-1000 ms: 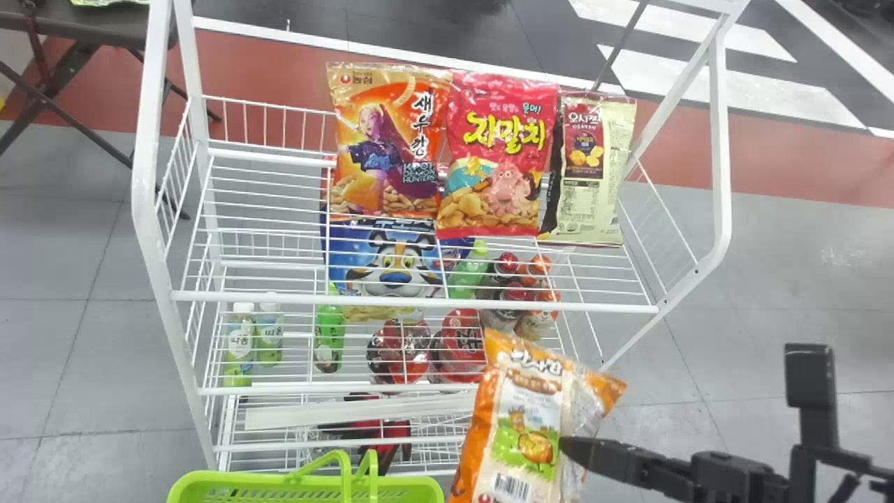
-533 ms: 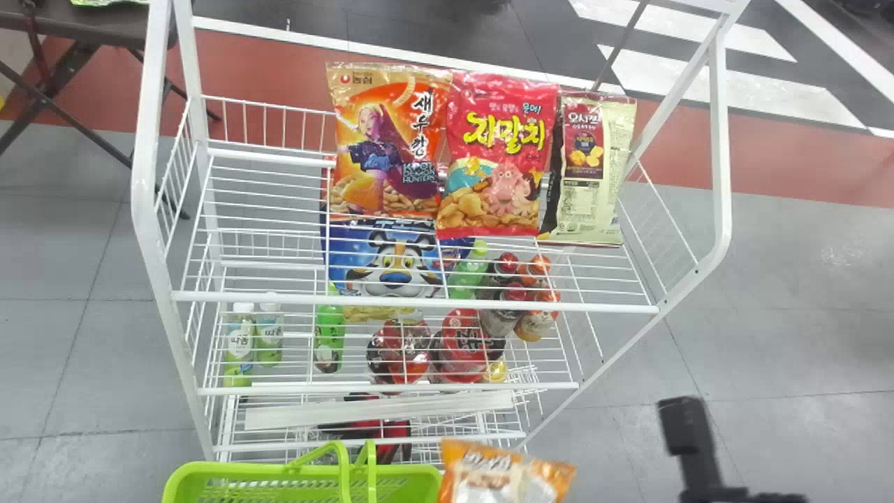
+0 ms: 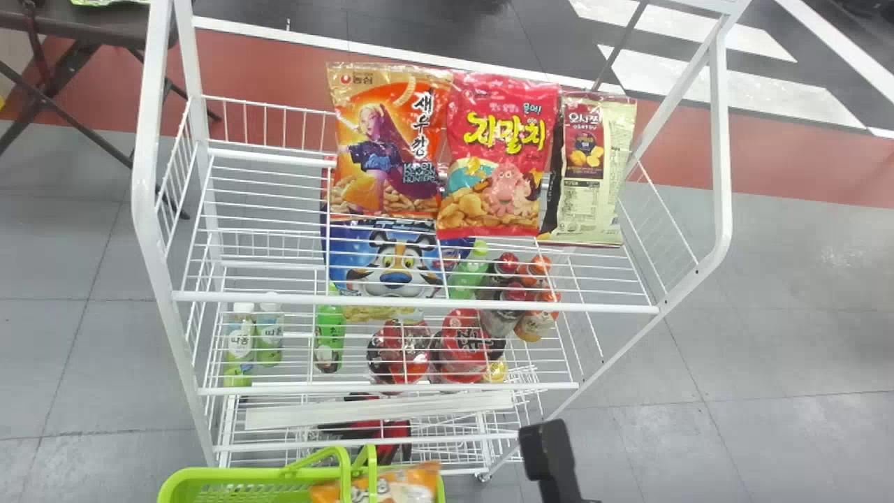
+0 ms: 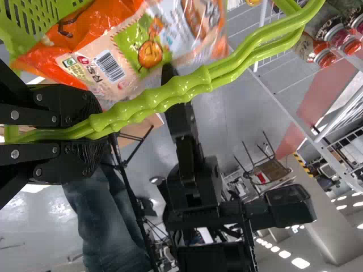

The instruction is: Hold basket handle with left hand then pick Gamjakkang with right hand and place into basket

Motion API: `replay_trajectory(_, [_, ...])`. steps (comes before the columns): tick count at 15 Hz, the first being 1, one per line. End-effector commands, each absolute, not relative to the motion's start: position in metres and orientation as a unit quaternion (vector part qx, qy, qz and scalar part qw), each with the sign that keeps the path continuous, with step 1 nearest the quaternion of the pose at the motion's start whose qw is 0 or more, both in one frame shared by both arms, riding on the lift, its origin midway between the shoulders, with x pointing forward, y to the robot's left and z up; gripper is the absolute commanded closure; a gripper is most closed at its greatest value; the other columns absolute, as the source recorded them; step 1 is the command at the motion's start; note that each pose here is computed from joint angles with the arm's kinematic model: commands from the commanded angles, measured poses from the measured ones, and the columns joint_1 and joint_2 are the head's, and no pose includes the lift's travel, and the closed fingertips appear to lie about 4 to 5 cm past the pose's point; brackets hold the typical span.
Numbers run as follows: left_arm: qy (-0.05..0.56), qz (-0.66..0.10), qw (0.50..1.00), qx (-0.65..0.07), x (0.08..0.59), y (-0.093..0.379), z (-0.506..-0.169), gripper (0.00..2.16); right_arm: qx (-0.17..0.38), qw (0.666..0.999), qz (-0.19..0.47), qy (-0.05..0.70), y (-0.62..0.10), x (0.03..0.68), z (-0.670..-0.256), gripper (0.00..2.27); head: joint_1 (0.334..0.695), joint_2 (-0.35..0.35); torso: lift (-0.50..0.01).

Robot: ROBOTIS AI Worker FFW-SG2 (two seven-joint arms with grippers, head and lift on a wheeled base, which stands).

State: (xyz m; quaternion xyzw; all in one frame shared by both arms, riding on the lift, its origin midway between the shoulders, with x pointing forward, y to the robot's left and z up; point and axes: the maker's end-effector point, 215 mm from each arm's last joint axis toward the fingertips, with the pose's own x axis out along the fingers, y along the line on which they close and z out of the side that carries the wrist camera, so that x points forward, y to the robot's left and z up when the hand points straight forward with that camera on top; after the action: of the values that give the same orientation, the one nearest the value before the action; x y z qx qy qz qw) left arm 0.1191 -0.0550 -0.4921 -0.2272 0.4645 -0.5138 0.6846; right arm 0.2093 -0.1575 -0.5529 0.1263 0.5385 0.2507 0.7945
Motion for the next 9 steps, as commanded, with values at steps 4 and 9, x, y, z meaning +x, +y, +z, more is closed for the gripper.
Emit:
replay_trajectory(4, [0.465,-0.518,0.681,-0.228,0.116,-0.057,-0.491,2.14,0.129,0.779,0.287,0.543,-0.113,0.210,-0.582,2.25,0.695,-0.350,-0.019])
replay_trajectory(9, [0.464,-0.515,0.684,-0.228,0.117,-0.054,-0.490,2.14,0.118,0.778,0.284,0.547,-0.117,0.213,-0.588,0.00,0.695,-0.350,-0.019])
